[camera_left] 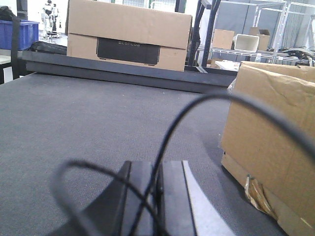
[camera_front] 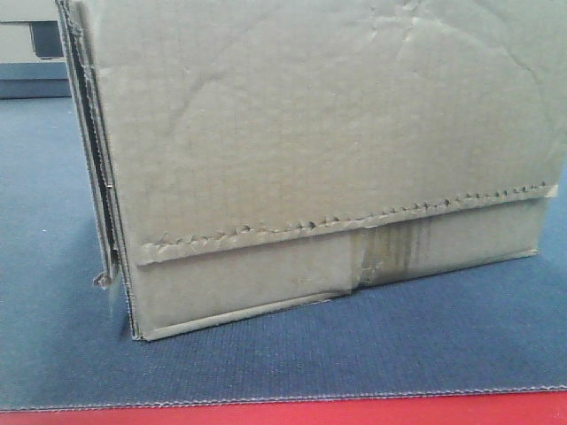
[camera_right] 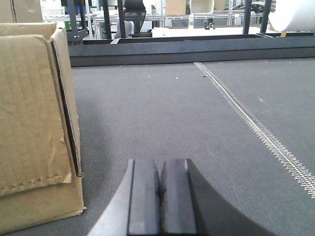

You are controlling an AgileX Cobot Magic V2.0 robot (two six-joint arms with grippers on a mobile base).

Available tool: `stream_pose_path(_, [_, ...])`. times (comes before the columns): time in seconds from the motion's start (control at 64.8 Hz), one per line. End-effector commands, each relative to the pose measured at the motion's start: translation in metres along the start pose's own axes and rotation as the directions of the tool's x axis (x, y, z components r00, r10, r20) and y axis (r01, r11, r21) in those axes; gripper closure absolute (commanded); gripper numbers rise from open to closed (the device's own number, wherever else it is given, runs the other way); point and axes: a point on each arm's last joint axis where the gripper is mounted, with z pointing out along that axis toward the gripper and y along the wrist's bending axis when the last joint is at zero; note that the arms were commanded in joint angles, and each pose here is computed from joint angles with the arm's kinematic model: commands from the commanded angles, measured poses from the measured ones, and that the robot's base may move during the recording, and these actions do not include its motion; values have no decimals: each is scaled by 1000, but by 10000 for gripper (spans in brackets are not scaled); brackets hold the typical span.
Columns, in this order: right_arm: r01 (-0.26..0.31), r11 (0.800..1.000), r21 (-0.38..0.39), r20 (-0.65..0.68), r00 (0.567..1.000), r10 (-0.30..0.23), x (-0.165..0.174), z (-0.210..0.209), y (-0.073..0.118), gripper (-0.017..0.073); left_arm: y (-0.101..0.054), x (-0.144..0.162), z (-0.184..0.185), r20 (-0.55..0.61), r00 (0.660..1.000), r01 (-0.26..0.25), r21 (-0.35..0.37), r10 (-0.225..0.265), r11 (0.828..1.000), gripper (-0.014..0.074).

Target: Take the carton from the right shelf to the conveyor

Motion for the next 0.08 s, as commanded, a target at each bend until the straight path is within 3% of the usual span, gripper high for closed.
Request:
stream_pose_path(0.0, [6, 1000, 4, 20, 1000, -6, -1, -1, 0, 627, 0, -2, -1, 22, 1000, 3, 2, -3, 1000, 604])
stream_pose_path(0.062, [6, 1000, 4, 20, 1000, -6, -1, -1, 0, 627, 0, -2, -1, 22, 1000, 3, 2, -3, 1000, 604])
